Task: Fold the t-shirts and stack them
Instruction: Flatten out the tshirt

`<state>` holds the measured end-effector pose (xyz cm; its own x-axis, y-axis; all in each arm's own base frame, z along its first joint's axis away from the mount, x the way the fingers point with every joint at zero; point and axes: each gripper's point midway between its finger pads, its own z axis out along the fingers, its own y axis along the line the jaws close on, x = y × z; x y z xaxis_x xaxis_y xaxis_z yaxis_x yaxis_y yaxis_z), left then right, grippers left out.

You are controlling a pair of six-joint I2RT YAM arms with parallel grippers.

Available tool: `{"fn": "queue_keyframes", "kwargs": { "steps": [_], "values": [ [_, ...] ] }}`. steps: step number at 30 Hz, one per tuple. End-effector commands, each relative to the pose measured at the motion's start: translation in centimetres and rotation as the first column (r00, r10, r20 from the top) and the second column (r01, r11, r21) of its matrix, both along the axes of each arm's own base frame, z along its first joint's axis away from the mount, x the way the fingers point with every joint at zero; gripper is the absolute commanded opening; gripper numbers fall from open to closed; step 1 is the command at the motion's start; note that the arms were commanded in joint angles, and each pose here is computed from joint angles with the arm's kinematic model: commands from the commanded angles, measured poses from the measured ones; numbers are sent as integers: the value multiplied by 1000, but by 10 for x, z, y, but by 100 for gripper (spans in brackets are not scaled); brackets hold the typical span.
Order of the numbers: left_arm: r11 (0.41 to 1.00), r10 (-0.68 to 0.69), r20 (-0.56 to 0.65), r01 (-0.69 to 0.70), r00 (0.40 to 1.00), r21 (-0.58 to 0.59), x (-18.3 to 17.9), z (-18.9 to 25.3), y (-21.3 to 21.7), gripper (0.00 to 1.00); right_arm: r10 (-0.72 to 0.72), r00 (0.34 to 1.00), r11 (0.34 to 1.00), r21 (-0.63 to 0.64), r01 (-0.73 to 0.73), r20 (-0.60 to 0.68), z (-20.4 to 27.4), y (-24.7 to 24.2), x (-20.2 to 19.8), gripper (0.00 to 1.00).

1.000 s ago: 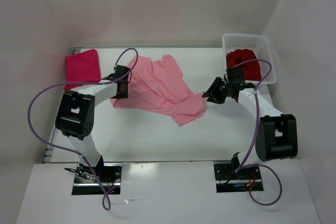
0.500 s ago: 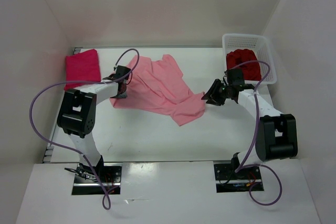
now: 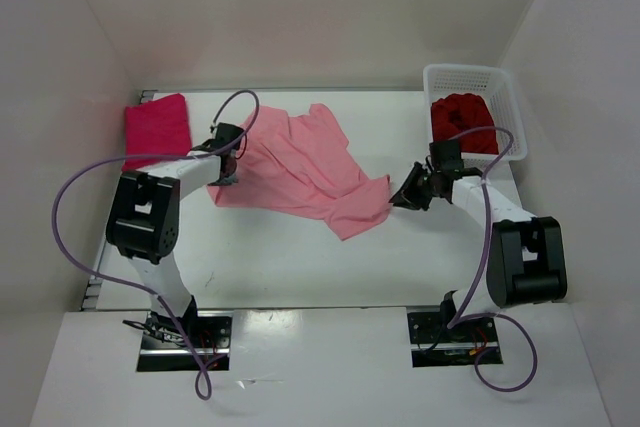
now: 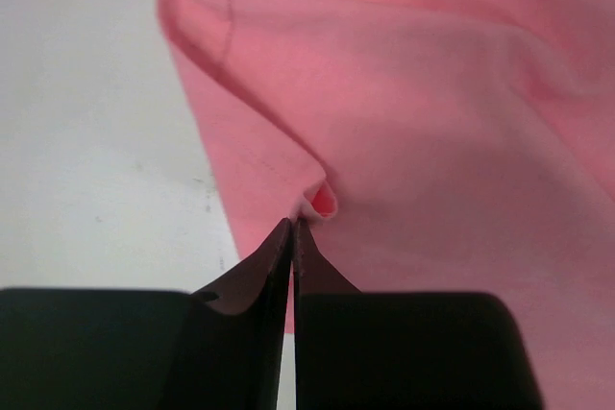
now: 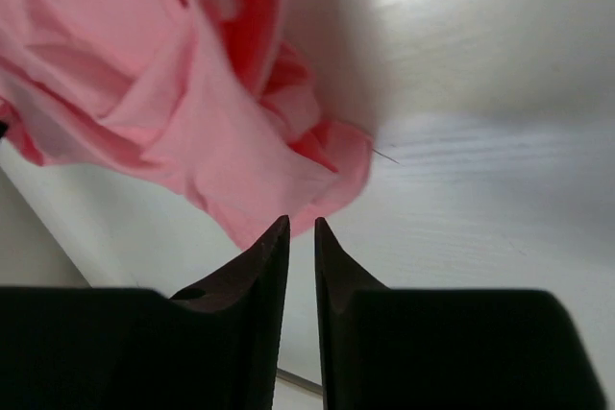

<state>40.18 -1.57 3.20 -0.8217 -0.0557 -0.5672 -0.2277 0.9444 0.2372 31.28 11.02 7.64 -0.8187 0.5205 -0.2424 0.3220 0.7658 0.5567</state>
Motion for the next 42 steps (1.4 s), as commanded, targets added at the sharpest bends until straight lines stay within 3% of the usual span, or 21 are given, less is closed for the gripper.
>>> {"fn": "queue_keyframes", "kwargs": {
  "steps": [1,6,9,14,23,30,32,33,36,40,42],
  "values": [
    [997,40,121,-33,992,-63,10,43,1,6,-73,997,997,-15,73,-40,-9,-7,-13,20],
    [982,67,172,-34,983,-187,-2,67,-7,5,-185,981,980,-80,180,-61,-26,-23,-15,14],
    [960,96,181,-43,979,-278,-11,71,-12,2,-218,974,973,-89,212,-64,-31,-26,-13,27],
    [928,135,184,-60,974,-367,-21,74,-20,2,-173,978,984,-52,168,-114,-53,-16,-9,30],
    [897,129,227,-16,965,-442,-33,92,-32,0,-110,985,994,-28,107,-133,-64,2,-5,37],
    [907,119,240,-7,963,-422,-38,97,-28,0,-108,982,994,-45,102,-157,-77,9,-4,38],
    [912,118,254,-3,960,-411,-40,103,-26,0,-108,979,994,-49,101,-173,-83,9,-3,32],
    [912,118,254,-3,960,-411,-40,103,-26,0,-108,981,994,-46,102,-162,-79,9,2,19],
    [912,118,255,-3,960,-411,-39,106,-26,0,-110,979,993,-67,100,-169,-82,9,2,0],
    [904,121,280,11,952,-427,-35,117,-29,0,-143,983,985,-110,131,-118,-54,-1,1,0],
    [903,121,291,16,949,-428,-33,125,-29,0,-147,989,985,-91,144,-29,-16,-2,3,0]
  ]
}}
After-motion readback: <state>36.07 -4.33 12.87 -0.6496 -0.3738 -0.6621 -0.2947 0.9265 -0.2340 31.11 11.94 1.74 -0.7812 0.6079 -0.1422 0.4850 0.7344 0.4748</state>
